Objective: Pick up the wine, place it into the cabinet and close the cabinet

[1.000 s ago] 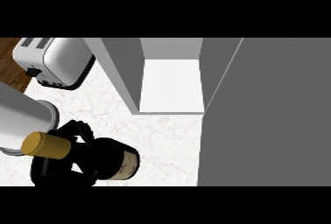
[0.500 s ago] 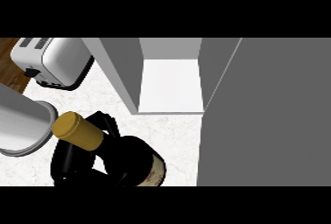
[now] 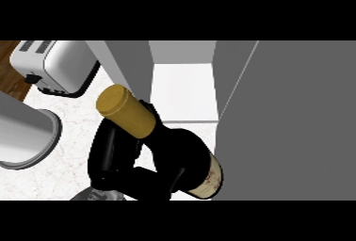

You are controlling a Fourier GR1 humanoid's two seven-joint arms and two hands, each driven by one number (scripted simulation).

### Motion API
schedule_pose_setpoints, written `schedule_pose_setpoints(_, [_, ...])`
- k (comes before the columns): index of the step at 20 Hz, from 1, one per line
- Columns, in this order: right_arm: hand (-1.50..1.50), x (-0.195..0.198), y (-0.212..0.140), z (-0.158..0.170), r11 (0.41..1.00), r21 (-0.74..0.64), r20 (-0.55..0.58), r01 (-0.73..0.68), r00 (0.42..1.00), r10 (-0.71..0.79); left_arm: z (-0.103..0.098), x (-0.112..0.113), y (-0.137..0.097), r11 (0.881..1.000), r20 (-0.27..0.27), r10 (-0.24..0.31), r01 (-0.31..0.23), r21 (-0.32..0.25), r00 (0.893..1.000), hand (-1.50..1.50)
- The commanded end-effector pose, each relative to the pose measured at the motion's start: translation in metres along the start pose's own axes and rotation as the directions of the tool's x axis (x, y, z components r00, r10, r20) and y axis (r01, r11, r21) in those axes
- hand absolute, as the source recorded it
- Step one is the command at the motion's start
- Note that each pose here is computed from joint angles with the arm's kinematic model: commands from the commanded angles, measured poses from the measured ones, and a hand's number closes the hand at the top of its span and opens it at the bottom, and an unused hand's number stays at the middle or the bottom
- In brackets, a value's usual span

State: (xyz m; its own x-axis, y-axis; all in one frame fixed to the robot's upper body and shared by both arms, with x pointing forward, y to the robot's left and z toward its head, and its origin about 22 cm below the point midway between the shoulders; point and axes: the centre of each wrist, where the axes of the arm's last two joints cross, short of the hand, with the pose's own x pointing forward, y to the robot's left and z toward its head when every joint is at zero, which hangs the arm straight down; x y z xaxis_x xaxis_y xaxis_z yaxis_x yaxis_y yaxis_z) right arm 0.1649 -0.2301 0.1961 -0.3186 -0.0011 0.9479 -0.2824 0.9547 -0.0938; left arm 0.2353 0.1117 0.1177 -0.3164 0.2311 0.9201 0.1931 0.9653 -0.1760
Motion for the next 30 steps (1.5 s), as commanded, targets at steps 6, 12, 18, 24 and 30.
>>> schedule_pose_setpoints(6, [-1.50,0.025,0.013,0.022,0.997,0.045,0.048,0.060,0.997,-0.062,-0.036,-0.008,-0.047,0.997,-0.008,-0.060,0.060,0.039,0.998,1.50])
schedule_pose_setpoints(12, [-1.50,0.014,-0.003,0.033,0.999,0.034,0.046,0.021,0.999,-0.023,-0.062,-0.004,-0.043,0.994,0.021,-0.078,0.076,0.084,0.997,1.50])
schedule_pose_setpoints(18, [-1.50,0.039,0.010,0.016,0.998,0.050,0.046,0.024,0.999,-0.027,-0.060,-0.019,-0.043,0.991,0.009,-0.109,0.108,0.083,0.994,1.50])
schedule_pose_setpoints(24, [-1.50,0.019,0.006,0.011,0.999,0.041,0.060,0.019,0.998,-0.022,-0.050,-0.035,-0.054,0.992,-0.001,-0.050,0.049,0.118,0.999,1.50])
schedule_pose_setpoints(30, [-1.50,0.021,-0.002,0.025,1.000,0.029,0.049,0.000,0.999,-0.002,-0.045,-0.047,-0.052,0.985,0.006,-0.050,0.049,0.165,0.999,1.50])
